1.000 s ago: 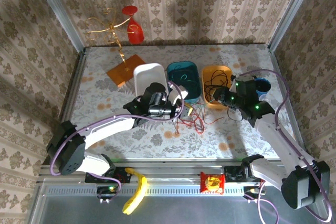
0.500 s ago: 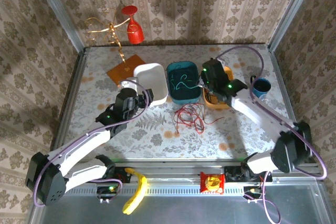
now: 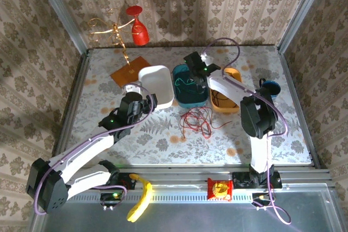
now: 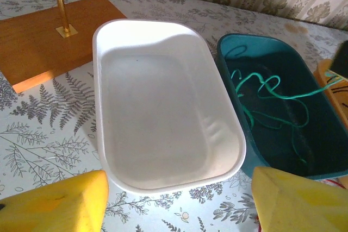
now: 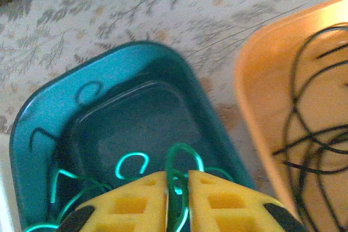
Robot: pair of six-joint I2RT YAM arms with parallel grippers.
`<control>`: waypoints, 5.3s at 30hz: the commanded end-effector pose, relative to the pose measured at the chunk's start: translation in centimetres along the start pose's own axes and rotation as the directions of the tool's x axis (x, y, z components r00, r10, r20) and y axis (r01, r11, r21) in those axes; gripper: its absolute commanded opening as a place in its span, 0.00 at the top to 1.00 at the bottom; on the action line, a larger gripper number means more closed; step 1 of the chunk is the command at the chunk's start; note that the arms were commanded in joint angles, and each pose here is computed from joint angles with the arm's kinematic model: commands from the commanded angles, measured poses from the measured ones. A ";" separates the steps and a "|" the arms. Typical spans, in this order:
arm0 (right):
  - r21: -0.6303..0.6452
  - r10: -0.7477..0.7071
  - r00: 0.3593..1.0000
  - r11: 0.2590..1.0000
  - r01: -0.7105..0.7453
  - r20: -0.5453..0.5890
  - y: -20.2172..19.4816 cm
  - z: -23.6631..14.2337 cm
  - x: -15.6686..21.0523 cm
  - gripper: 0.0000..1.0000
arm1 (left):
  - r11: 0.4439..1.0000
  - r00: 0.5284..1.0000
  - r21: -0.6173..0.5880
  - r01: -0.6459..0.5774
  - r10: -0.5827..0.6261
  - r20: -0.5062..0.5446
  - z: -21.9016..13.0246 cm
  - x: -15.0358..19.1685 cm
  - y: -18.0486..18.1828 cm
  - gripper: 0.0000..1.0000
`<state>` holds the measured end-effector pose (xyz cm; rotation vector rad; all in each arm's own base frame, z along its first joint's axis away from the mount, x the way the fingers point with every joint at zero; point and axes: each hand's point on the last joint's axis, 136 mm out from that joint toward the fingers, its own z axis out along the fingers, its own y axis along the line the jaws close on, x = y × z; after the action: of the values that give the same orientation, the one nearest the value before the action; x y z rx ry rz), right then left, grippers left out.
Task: Untangle the cables
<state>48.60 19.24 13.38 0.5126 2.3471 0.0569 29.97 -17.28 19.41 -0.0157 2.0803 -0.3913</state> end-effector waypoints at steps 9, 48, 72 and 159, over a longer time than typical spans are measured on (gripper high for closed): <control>-0.157 -0.059 0.976 0.987 0.026 -0.208 -1.4 -3.5 4.1 0.59 | 0.997 0.996 0.059 -0.049 0.053 -0.067 1.0 0.8 -1.7 0.29; -0.489 -0.560 0.707 0.804 0.338 -0.433 -7.2 -11.3 20.2 0.65 | 0.819 0.726 0.369 -0.440 0.566 -0.390 6.9 13.9 -11.7 0.34; -0.489 -0.255 0.912 0.870 0.071 -0.322 -9.5 -14.1 12.6 0.89 | 0.749 0.537 0.449 -0.487 0.662 -0.523 9.4 21.9 -12.2 1.00; -0.594 -0.522 0.853 0.686 0.421 0.002 20.0 -8.6 6.6 0.58 | 0.986 1.000 -0.166 -0.002 0.005 0.013 -1.6 -0.3 3.9 0.42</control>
<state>45.90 41.66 13.06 -0.4302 2.4772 0.5315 28.77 -11.53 17.86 -0.2047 2.1101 -0.1652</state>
